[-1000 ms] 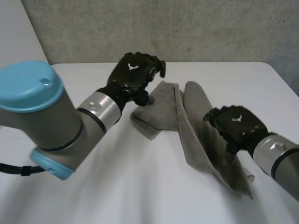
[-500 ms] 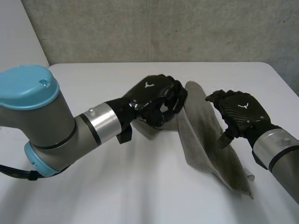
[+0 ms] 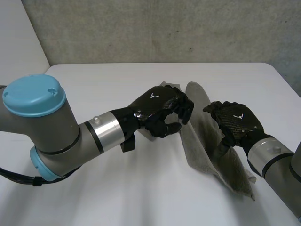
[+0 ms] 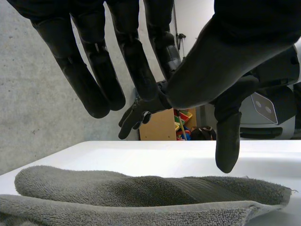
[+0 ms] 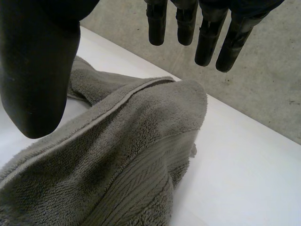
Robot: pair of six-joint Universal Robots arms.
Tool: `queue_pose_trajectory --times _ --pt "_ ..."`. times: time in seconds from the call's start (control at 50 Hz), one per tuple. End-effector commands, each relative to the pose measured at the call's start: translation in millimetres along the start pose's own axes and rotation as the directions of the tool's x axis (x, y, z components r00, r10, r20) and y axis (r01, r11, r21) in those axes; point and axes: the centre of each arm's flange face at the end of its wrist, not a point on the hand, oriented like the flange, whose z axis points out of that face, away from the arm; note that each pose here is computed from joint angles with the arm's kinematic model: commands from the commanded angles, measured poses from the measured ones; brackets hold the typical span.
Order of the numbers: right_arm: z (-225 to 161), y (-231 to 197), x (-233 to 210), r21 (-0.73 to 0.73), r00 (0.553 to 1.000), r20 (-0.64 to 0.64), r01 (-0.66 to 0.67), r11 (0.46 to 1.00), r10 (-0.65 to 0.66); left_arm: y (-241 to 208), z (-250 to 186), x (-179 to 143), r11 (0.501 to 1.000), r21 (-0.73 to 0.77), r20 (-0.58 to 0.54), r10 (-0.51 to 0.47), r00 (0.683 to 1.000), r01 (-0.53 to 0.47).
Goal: Fold the towel.
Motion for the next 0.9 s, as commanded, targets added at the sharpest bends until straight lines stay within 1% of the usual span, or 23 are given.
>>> queue_pose_trajectory --times 0.02,0.2,0.26,0.3,0.36,0.4,0.42,0.46,0.54,0.58,0.62,0.64,0.68,0.7,0.74,0.76,0.8,0.9 --pt "0 0 0 0.001 1.0 -0.002 0.0 1.0 0.0 2 0 -1 1.0 -0.004 0.001 -0.003 1.0 0.003" --pt "0 0 0 0.0 1.0 -0.005 -0.001 1.0 0.001 5 2 -3 1.0 -0.004 0.001 0.0 1.0 0.0" --pt "0 -2 1 0.001 1.0 -0.007 -0.002 1.0 0.002 6 7 -9 1.0 0.019 0.007 0.019 1.0 -0.019" --pt "0 -5 2 0.0 1.0 -0.016 -0.003 1.0 0.003 14 16 -22 0.998 0.043 0.04 0.039 0.998 -0.041" --pt "-2 -6 2 -0.013 1.0 -0.013 -0.007 1.0 0.007 16 22 -29 0.997 0.054 0.063 0.054 0.997 -0.057" --pt "-7 -6 0 -0.067 1.0 0.003 -0.018 0.998 0.019 27 33 -42 0.997 0.042 0.094 0.066 0.993 -0.07" --pt "-7 -6 0 -0.068 1.0 0.003 -0.018 0.998 0.019 27 33 -42 0.997 0.042 0.094 0.066 0.993 -0.07" --pt "-10 -6 -3 -0.12 0.999 0.019 -0.025 0.993 0.028 42 43 -48 0.998 -0.003 0.093 0.067 0.993 -0.067" --pt "-11 -2 -5 -0.158 0.999 0.031 -0.029 0.987 0.034 56 53 -49 0.995 -0.06 0.083 0.08 0.993 -0.075" --pt "-10 2 -5 -0.176 0.999 0.034 -0.032 0.984 0.038 62 58 -45 0.992 -0.089 0.07 0.096 0.993 -0.089" --pt "-7 9 -6 -0.205 0.998 0.039 -0.037 0.978 0.046 73 65 -42 0.981 -0.139 0.047 0.145 0.988 -0.137" --pt "-7 9 -6 -0.205 0.998 0.039 -0.037 0.978 0.046 73 65 -42 0.981 -0.139 0.047 0.145 0.988 -0.138" --pt "-5 16 -7 -0.226 0.998 0.043 -0.038 0.973 0.049 82 70 -46 0.968 -0.174 0.05 0.19 0.98 -0.179" --pt "-5 16 -7 -0.227 0.998 0.044 -0.038 0.973 0.049 82 70 -46 0.968 -0.174 0.05 0.191 0.98 -0.179" --pt "-3 21 -8 -0.244 0.998 0.047 -0.039 0.969 0.052 87 75 -50 0.958 -0.19 0.073 0.232 0.97 -0.215" --pt "-3 21 -8 -0.244 0.998 0.047 -0.039 0.969 0.052 87 75 -50 0.958 -0.19 0.073 0.232 0.97 -0.215" --pt "0 29 -9 -0.269 0.997 0.052 -0.04 0.962 0.056 88 82 -54 0.952 -0.187 0.091 0.263 0.961 -0.243" --pt "2 36 -10 -0.293 0.998 0.06 -0.015 0.956 0.034 87 90 -53 0.95 -0.165 0.09 0.281 0.956 -0.264"
